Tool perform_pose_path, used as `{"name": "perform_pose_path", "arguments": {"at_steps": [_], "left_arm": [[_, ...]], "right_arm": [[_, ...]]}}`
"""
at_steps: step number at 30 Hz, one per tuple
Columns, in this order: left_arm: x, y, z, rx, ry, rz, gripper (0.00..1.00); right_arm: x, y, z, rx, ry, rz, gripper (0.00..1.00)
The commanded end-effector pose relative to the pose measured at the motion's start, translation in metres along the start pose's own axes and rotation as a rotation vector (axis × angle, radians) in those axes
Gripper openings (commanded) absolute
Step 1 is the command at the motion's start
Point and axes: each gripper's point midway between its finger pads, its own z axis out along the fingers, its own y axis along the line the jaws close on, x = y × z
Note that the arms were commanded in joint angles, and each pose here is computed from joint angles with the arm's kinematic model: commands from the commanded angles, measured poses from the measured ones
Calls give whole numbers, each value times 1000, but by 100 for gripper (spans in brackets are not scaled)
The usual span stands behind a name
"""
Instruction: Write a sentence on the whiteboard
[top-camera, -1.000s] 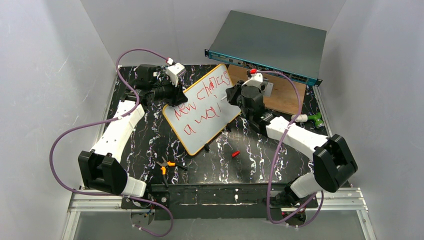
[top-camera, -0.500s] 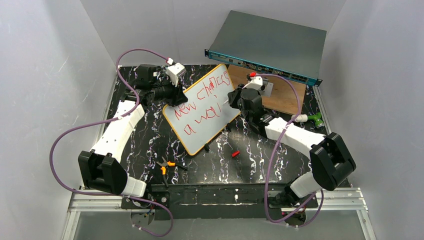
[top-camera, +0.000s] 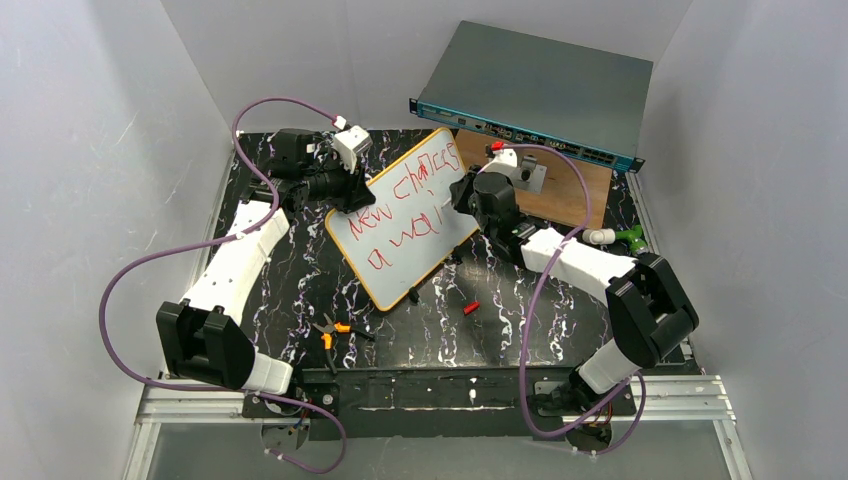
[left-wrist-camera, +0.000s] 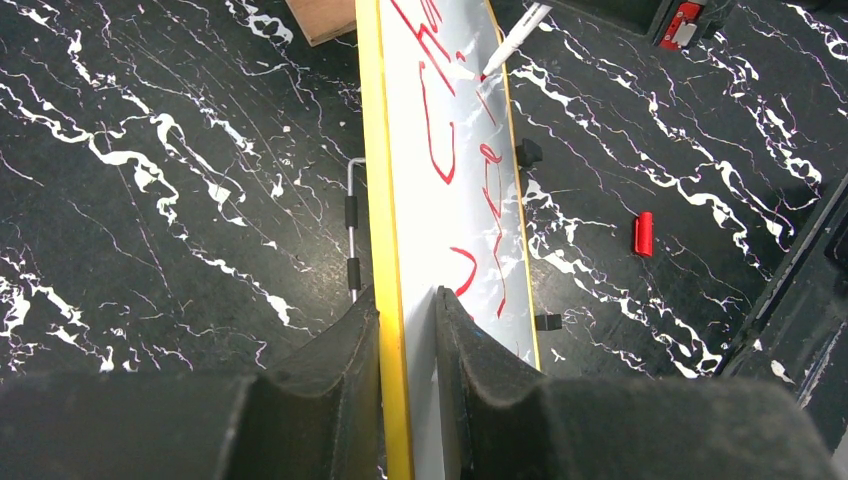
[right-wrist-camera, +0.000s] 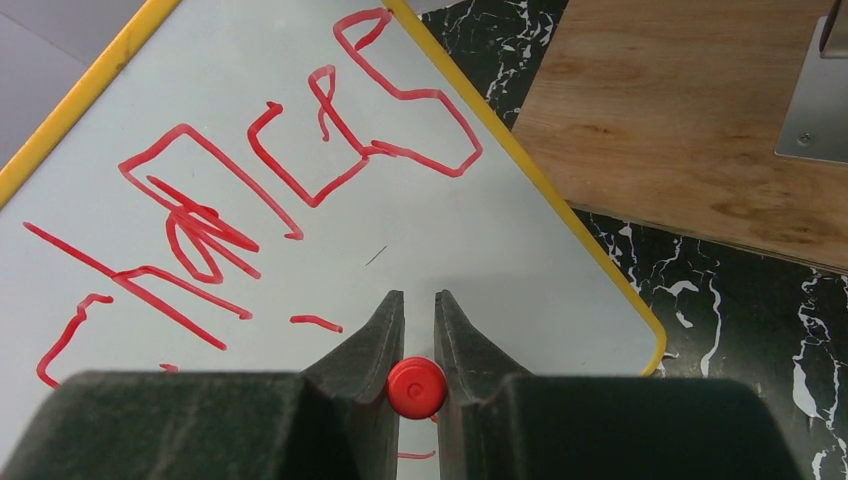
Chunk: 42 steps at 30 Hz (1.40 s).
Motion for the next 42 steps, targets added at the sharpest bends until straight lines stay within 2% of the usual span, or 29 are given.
{"name": "perform_pose_path", "arguments": {"at_steps": [1, 18, 29, 42], "left_arm": [[13, 4, -1, -21, 54, 74, 0], [15, 5, 2, -18, 59, 73, 0], [14, 6, 4, -18, 57, 74, 0], [10, 6, 3, -17, 51, 73, 0]], "right_arm": [[-24, 9, 8, -15, -63, 39, 1], [-50, -13, 15, 42, -92, 52, 1], [-74, 2, -10, -24, -126, 85, 1], [-78, 25, 6, -79, -126, 111, 1]]}}
